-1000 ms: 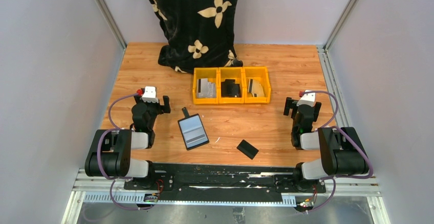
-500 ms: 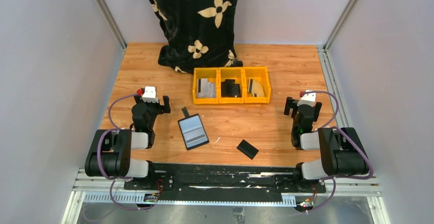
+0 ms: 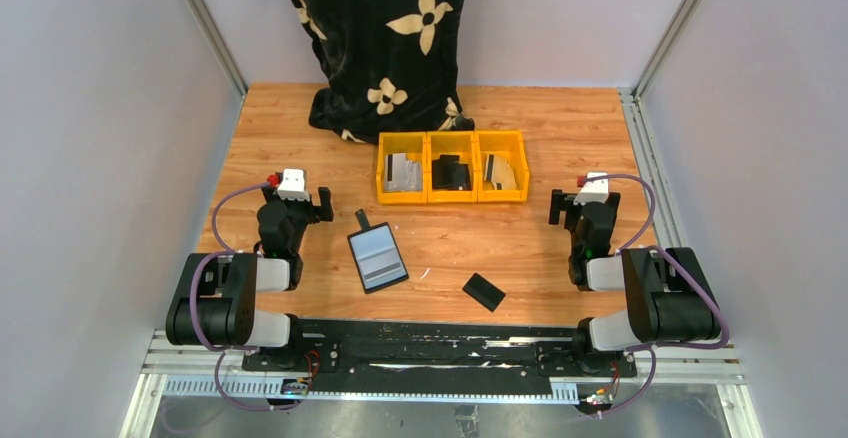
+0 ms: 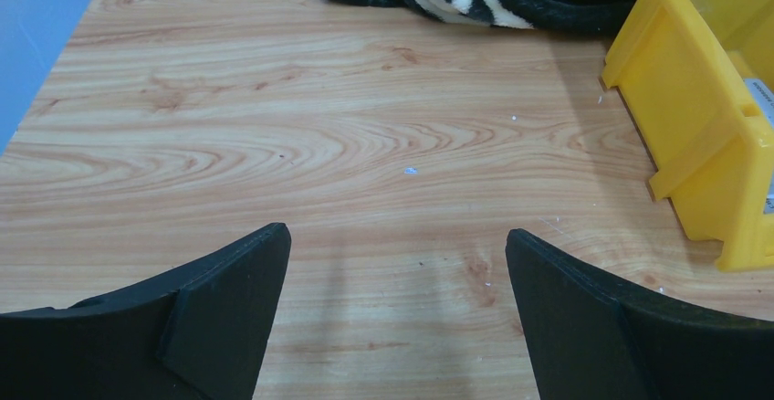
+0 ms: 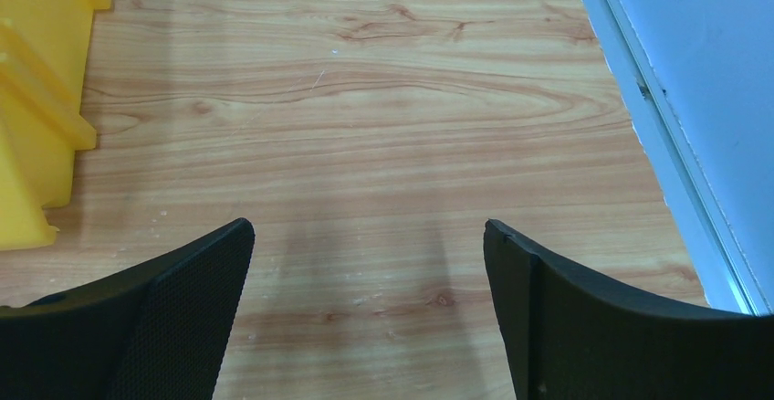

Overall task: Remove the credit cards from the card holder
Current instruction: Reset both arms

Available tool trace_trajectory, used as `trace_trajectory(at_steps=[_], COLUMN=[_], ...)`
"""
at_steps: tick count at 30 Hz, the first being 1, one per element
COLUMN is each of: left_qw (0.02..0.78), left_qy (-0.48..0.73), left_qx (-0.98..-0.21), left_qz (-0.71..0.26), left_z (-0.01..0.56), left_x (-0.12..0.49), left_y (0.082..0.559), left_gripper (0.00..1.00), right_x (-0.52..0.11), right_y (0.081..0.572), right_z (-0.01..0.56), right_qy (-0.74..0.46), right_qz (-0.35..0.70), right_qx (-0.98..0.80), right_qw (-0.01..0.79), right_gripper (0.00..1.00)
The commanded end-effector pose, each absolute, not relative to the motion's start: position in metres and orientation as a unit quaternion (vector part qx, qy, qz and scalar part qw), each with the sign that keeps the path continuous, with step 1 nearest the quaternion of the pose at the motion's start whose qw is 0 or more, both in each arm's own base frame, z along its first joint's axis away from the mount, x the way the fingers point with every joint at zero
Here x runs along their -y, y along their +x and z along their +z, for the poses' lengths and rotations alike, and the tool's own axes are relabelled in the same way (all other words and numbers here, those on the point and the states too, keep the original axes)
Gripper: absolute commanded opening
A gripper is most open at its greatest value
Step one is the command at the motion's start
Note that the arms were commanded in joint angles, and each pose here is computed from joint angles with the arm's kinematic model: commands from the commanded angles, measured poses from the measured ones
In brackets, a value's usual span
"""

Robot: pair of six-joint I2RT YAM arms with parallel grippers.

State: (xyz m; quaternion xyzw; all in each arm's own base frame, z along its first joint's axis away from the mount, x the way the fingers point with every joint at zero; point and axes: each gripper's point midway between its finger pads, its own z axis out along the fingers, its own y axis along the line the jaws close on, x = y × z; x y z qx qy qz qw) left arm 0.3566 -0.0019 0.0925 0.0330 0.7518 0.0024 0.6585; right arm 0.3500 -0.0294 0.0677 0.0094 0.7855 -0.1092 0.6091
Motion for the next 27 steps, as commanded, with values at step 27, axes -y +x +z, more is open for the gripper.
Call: trace_trajectory(at_steps=[27], left_qw=[0.67], left_qy=[0.033], left_qx=[-0.742], left_qz=[0.014], left_z=[0.1026], left_x=[-0.0008], left_y=[0.3617], left_gripper=[1.0], right_x=[0.0228], right_y=[0.3568], right_z=[0.0706], right_qy=[-0.01], right_qz=[-0.105], right_qx=[-0.784], right_qw=[0.612], right_gripper=[1.0])
